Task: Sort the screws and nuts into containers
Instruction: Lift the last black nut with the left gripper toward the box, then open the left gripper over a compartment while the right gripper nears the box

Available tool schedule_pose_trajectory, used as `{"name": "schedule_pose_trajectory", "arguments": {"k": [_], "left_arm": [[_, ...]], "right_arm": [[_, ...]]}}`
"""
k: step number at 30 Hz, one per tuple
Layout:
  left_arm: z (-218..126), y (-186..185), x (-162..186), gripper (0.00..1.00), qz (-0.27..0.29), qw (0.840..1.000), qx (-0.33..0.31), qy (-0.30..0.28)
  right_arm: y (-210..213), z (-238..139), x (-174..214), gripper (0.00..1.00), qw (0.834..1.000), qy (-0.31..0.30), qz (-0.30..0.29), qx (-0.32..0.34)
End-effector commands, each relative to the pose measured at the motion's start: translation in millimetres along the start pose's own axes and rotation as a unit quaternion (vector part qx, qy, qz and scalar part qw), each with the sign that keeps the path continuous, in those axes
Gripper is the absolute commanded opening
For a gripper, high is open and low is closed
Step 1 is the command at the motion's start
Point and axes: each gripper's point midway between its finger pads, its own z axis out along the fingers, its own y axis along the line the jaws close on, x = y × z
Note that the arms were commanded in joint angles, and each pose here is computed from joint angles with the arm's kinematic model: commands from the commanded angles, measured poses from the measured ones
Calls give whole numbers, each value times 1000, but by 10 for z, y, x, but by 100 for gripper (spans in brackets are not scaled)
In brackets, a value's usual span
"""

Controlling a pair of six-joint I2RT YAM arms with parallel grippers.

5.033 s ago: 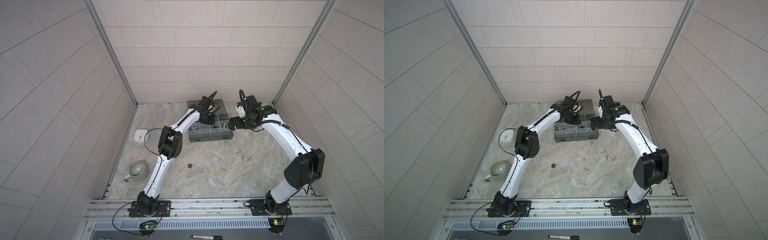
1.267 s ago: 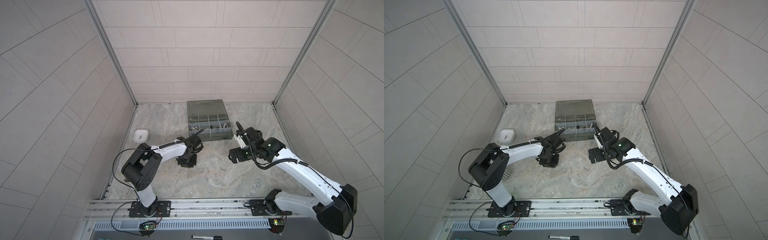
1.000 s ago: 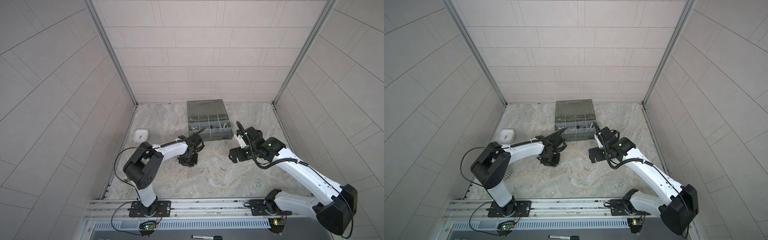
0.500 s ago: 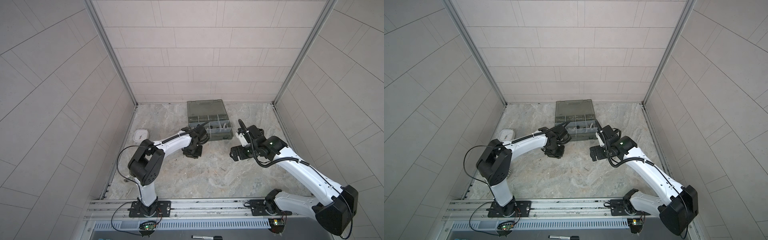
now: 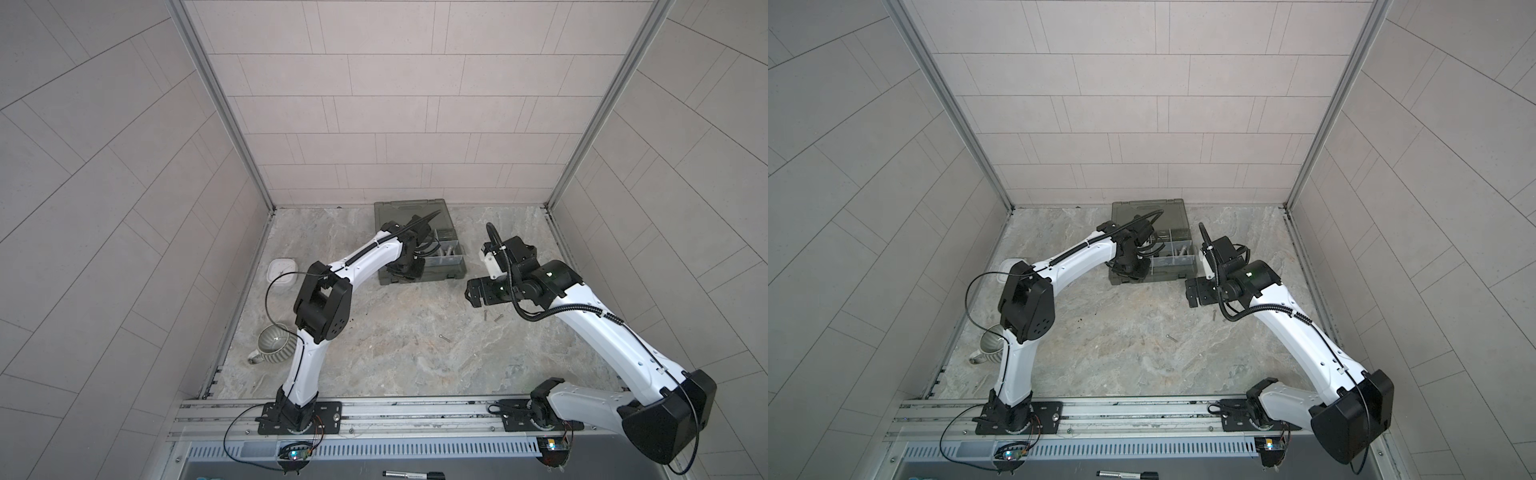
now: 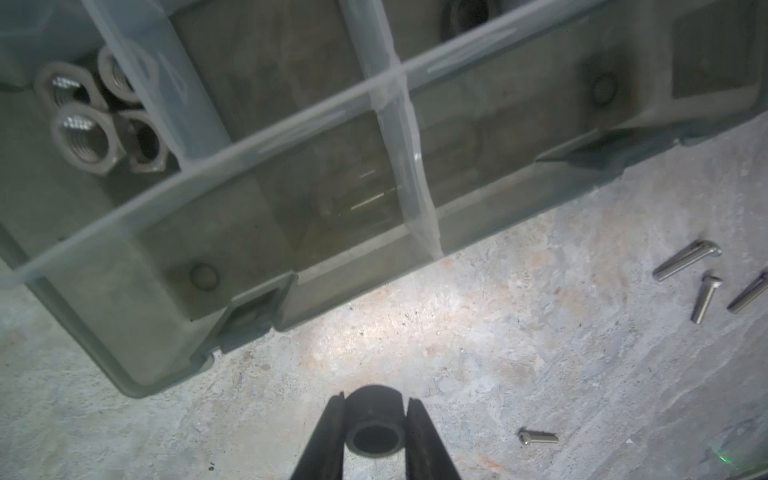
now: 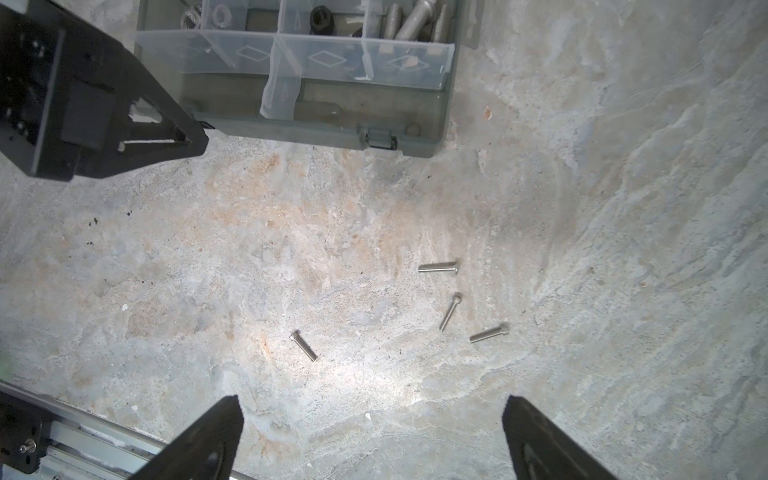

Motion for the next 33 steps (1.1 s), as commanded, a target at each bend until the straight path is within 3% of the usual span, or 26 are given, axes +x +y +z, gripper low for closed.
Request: {"name": "schedule_pose_trajectory", "arguments": {"k": [1,13,21,27,29,33], "left_arm": [[-22,34,-204,19,12,1000,11,1],[93,-160,-1013,19,-20,990,119,-67],[225,-346,-1168,19,-46,977,196,-73],[362,-313,-1177,20,-58,976,199,-65],[381,-274,-1188,28,-63,976,197,-64],[406,-195,-1236,60,-72,976,191,-71]], "right_arm": [[-114,-48,-68,99,1000,1,-2,24],[-257,18,-448,99,999,-4,9,48],[-114,249,-950,99,1000,-14,4,20],[-62,359,-1054,99,1000,-2,-1,12],[-61,385,-1059,99,1000,1,-3,12],[-65,396,-1040,99,1000,6,-9,13]]}}
